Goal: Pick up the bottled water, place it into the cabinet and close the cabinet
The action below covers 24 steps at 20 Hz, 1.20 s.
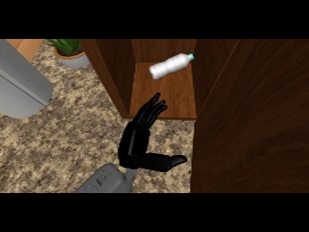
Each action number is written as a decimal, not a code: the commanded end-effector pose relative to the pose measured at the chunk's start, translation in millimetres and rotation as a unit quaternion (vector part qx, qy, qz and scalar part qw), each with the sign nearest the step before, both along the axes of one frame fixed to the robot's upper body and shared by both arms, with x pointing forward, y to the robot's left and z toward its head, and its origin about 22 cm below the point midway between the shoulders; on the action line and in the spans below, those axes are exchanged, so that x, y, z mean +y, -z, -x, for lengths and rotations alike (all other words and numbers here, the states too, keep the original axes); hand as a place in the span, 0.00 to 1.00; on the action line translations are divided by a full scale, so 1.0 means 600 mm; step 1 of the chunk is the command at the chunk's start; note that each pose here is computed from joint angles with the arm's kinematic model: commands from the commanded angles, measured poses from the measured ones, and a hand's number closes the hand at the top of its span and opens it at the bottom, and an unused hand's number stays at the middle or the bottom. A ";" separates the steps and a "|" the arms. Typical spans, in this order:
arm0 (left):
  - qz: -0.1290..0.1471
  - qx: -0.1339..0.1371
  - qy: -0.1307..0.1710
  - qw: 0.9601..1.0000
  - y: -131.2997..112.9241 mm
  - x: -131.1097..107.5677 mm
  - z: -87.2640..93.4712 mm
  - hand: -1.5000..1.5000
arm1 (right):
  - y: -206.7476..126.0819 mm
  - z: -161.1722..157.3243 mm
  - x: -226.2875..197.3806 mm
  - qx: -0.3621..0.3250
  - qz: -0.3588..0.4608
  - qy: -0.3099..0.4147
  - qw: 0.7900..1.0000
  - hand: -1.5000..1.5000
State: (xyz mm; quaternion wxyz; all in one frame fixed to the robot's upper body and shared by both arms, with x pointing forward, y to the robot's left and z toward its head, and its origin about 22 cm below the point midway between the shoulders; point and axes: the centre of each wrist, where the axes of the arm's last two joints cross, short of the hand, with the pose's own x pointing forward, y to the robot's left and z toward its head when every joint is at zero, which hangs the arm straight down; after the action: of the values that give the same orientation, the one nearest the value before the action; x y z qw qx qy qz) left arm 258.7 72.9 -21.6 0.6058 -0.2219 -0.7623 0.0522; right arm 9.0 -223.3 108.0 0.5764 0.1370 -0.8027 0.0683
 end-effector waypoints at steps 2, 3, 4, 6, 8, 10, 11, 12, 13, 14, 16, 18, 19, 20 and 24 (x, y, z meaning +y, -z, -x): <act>0.002 0.019 -0.034 0.999 0.011 0.085 0.083 0.00 | -0.057 0.003 0.005 -0.032 0.042 -0.001 0.999 0.00; 0.002 0.020 -0.033 0.999 0.020 0.093 0.117 0.00 | -0.046 -0.003 -0.001 -0.030 0.048 -0.008 0.998 0.00; -0.003 0.019 -0.041 0.999 0.027 0.111 0.123 0.00 | -0.065 -0.001 -0.003 -0.023 0.053 -0.047 0.997 0.00; 0.014 0.012 -0.034 0.999 0.011 0.146 0.136 0.00 | -0.060 -0.004 -0.001 -0.024 0.072 -0.092 0.993 1.00; 0.010 0.006 -0.023 1.000 0.014 0.159 0.156 0.00 | -0.057 -0.014 -0.009 -0.038 0.109 -0.158 0.981 1.00; 0.002 0.001 -0.017 1.000 0.030 0.193 0.171 0.00 | -0.065 -0.024 -0.010 -0.064 0.139 -0.194 0.969 1.00; 0.002 0.003 -0.015 1.000 0.026 0.203 0.185 0.00 | -0.058 -0.022 -0.002 -0.052 0.141 -0.208 0.966 1.00; -0.005 -0.006 -0.015 1.000 0.015 0.213 0.179 0.00 | -0.061 -0.026 -0.005 -0.053 0.155 -0.239 0.957 1.00; -0.002 -0.015 -0.016 1.000 0.006 0.227 0.185 0.00 | -0.072 -0.029 -0.009 -0.054 0.164 -0.240 0.955 1.00; -0.008 -0.020 -0.028 0.999 0.005 0.243 0.191 0.00 | -0.078 -0.031 -0.005 -0.070 0.164 -0.238 0.955 1.00; -0.020 -0.023 -0.031 0.999 0.006 0.270 0.206 0.00 | -0.082 -0.033 0.000 -0.073 0.161 -0.252 0.952 1.00; -0.007 -0.025 -0.032 0.999 -0.001 0.288 0.220 0.00 | -0.085 -0.039 0.005 -0.082 0.159 -0.251 0.951 1.00; -0.002 -0.025 -0.030 0.999 -0.002 0.291 0.230 0.00 | -0.087 -0.035 0.014 -0.080 0.137 -0.253 0.954 1.00; -0.014 -0.019 -0.040 0.999 -0.011 0.316 0.232 0.00 | -0.090 -0.037 0.015 -0.080 0.136 -0.249 0.955 1.00; -0.014 -0.029 -0.038 0.999 -0.010 0.361 0.254 0.00 | -0.087 -0.037 0.032 -0.038 0.110 -0.257 0.959 1.00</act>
State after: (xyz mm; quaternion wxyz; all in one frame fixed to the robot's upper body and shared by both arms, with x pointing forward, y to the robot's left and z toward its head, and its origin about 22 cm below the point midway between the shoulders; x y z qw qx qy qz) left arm 117.5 266.9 -20.0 0.5892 -0.1881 -0.7836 0.0587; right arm 33.4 -215.4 116.8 0.5490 0.2682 -0.7514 0.2493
